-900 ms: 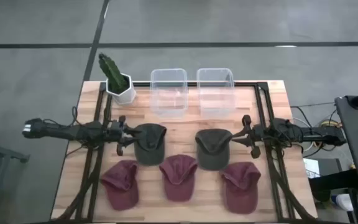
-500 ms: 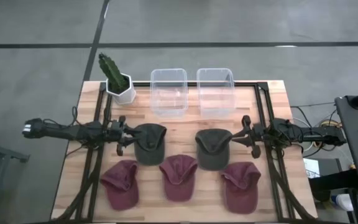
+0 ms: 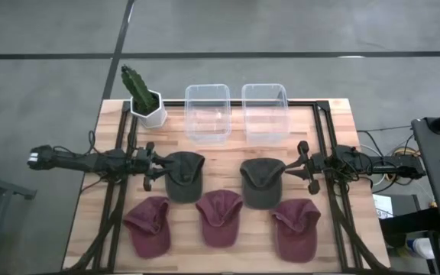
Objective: Pick & Place hat
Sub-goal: Put the right black cap into the left transparent bin
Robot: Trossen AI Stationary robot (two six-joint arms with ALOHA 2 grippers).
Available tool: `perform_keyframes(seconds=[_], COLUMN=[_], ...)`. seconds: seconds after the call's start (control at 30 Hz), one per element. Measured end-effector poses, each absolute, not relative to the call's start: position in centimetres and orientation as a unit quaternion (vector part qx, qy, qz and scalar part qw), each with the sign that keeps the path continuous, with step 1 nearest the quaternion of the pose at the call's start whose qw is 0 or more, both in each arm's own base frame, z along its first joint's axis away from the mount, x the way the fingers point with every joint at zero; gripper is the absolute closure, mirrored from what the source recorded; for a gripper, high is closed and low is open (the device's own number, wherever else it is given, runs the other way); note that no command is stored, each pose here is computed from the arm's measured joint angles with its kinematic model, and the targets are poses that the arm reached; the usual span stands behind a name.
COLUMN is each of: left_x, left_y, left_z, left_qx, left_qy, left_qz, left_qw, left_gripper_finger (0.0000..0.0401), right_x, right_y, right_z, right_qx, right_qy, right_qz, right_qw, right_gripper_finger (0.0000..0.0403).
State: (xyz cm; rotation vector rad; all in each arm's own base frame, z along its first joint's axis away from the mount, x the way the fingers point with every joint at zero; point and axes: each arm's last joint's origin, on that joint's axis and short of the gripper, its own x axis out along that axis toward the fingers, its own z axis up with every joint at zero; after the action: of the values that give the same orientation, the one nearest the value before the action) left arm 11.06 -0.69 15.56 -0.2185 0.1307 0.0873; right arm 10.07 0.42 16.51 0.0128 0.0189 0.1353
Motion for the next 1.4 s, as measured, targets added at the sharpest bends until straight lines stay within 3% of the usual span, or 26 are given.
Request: perform_keyframes(seconds=[0.87, 1.0, 1.4], left_x=[11.1, 11.1, 11.0], left_y=[-0.7, -0.7, -0.7], left_z=[15.5, 15.5, 15.5], left_qx=[-0.108, -0.108, -0.106], left_qy=[0.068, 0.068, 0.069], left_qz=[0.044, 0.044, 0.044], left_qw=[0.991, 0.991, 0.991], left_gripper_finger=[0.0243, 0.0243, 0.0243], right_x=[10.1, 9.8, 10.4], right_y=[0.4, 0.4, 0.4], right_z=[17.1, 18.7, 26.6], right_qx=[0.001, 0.008, -0.005], right_qy=[-0.017, -0.015, 0.173], right_qz=[0.072, 0.072, 0.074], right_qw=[0.997, 0.997, 0.982], right_gripper_finger=[0.0339, 0.0339, 0.0339])
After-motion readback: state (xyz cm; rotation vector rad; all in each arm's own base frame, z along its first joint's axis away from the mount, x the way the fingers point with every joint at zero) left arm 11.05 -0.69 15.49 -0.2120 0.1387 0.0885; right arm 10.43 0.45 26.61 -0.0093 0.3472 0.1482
